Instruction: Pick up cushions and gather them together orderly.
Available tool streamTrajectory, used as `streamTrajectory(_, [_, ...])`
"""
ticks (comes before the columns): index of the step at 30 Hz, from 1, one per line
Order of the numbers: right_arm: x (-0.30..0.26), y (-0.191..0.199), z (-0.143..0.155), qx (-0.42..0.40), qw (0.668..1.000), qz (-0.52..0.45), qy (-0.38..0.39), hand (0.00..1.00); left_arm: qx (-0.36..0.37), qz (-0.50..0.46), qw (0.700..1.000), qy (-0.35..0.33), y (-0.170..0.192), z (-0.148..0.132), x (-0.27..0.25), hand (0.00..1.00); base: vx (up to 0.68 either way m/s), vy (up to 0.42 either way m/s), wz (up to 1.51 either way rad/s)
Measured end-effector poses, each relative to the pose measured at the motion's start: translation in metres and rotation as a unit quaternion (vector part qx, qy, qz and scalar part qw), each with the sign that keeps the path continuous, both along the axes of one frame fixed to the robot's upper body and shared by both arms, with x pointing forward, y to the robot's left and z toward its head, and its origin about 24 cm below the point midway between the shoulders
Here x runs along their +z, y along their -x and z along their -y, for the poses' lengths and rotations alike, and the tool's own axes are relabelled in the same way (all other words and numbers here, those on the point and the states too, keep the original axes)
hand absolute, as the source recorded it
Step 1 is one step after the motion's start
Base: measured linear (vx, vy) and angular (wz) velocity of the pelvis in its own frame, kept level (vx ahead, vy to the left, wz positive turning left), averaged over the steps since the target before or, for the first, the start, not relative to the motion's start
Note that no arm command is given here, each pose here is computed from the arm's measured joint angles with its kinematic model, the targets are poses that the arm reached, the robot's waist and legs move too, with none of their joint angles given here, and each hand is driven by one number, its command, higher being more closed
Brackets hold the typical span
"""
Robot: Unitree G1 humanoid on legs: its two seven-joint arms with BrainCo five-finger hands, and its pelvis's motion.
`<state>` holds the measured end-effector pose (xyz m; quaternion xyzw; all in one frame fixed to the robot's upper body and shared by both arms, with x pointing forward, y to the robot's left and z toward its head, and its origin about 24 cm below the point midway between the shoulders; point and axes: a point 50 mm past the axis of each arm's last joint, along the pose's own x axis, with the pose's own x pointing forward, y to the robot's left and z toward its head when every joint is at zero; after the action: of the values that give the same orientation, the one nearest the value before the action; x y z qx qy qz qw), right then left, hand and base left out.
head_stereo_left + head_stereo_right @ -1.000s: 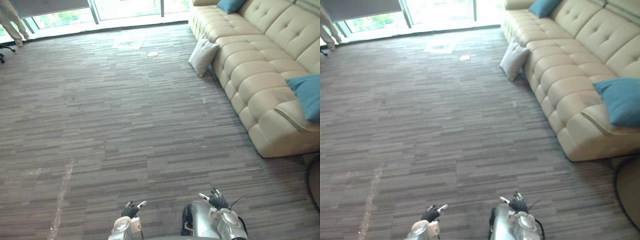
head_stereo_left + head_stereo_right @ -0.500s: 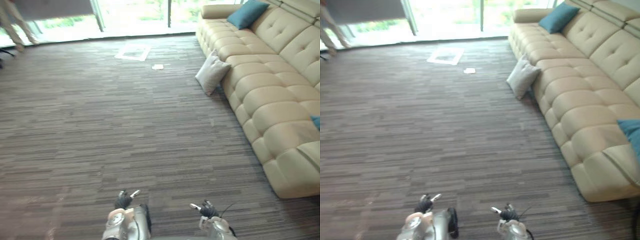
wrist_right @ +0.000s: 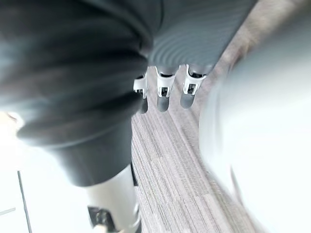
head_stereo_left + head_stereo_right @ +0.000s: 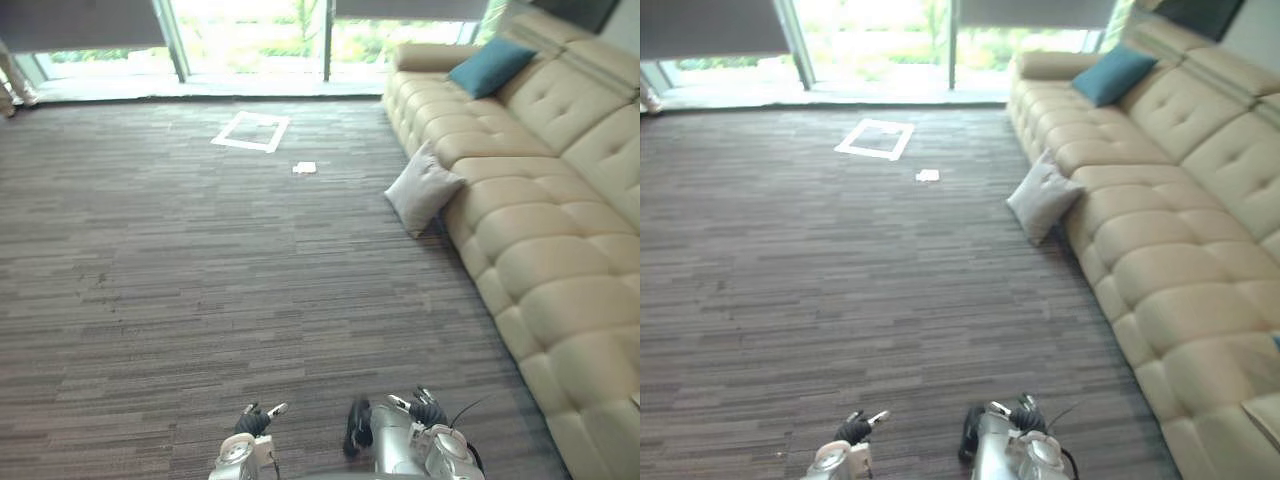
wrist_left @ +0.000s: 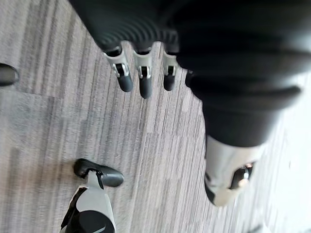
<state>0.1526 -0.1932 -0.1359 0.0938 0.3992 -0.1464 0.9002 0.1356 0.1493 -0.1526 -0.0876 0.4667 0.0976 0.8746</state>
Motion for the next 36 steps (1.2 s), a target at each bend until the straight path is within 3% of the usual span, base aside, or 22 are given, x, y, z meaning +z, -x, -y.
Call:
streamTrajectory(4, [0.002,-0.003,0.005,0.000,1.000,-0.001,0.005,0.00,0.015,0.002,1.000,0.001,0.001,-0.006,0.000,0.00,0.70,-0.237,-0.09])
streamTrajectory(9, [-0.006,-0.001,-0.029,0.031,0.999,-0.020,-0.030,0.00,0.048,0.040,0.998,-0.015,-0.010,-0.022,0.010,0.00,0.55,-0.058,-0.60])
streamTrajectory(19, [-0.015,0.018,-0.045,0.032,0.997,-0.056,-0.048,0.00,0.050,0.043,0.997,-0.042,-0.009,-0.037,0.011,0.00,0.62,0.270,-0.66])
streamTrajectory(27, [-0.003,-0.001,-0.036,0.045,0.999,-0.007,-0.025,0.00,0.020,0.012,0.999,-0.031,-0.008,-0.024,0.005,0.00,0.47,0.090,-0.09])
streamTrajectory(33, [0.000,-0.007,-0.019,0.045,0.999,-0.002,-0.002,0.00,-0.017,0.002,1.000,-0.014,-0.004,0.000,0.001,0.00,0.50,-0.182,0.09])
streamTrajectory(36, [0.001,-0.009,-0.013,0.030,1.000,0.001,-0.001,0.00,-0.023,0.002,1.000,-0.013,-0.004,-0.002,0.001,0.00,0.48,-0.271,-0.08])
